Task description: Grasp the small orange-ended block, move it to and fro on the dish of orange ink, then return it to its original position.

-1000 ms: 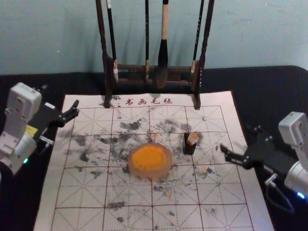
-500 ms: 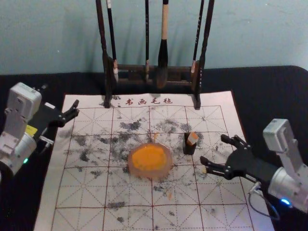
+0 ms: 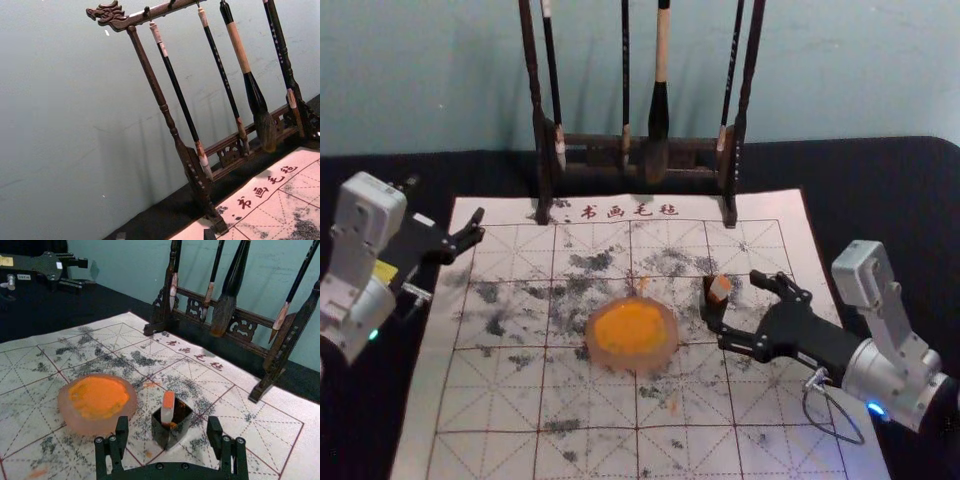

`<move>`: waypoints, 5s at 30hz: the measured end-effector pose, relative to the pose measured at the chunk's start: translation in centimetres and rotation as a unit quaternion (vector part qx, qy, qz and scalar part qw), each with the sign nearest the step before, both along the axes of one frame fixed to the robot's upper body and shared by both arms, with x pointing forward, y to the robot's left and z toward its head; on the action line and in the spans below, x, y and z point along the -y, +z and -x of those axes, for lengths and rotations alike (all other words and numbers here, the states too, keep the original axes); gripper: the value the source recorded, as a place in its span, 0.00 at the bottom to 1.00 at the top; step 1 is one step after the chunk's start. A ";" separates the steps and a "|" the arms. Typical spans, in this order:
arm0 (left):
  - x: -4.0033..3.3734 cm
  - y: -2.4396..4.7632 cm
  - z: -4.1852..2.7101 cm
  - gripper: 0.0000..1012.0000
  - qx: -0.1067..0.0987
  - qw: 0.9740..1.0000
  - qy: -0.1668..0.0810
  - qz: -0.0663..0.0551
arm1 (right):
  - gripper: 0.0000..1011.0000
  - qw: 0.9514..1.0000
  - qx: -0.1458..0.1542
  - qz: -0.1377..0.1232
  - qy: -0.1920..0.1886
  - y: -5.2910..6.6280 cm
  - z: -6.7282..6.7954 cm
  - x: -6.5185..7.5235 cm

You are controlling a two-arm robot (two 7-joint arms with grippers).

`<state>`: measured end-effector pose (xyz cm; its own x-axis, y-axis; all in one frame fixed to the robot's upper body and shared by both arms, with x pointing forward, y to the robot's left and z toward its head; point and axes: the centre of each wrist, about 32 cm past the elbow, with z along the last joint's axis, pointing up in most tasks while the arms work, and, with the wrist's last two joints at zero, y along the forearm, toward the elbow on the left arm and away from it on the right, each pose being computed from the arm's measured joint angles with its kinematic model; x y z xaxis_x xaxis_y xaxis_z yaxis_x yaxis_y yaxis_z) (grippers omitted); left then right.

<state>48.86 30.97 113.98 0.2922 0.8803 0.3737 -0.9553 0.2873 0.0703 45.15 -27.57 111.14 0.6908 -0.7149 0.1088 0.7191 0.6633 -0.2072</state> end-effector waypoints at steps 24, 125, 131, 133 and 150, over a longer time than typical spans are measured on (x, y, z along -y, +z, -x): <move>0.00 0.00 0.00 0.99 0.000 1.000 0.000 0.000 | 0.99 1.000 0.000 -0.018 -0.014 -0.2 -1.2 -1.7; 0.00 0.00 0.00 0.99 0.000 1.000 0.000 0.000 | 0.13 0.998 -0.034 -0.018 0.055 6.4 -3.4 -5.0; 0.00 0.00 0.00 0.99 0.000 1.000 0.000 0.000 | 0.13 0.997 -0.046 -0.001 0.062 5.7 -4.1 -6.2; 0.00 0.00 0.00 0.99 0.000 1.000 0.000 0.000 | 0.13 0.997 -0.048 0.003 0.062 5.6 -4.3 -6.5; 0.00 0.00 0.00 0.99 0.000 1.000 0.000 0.000 | 0.13 0.995 -0.058 0.019 0.075 5.1 -5.4 -8.4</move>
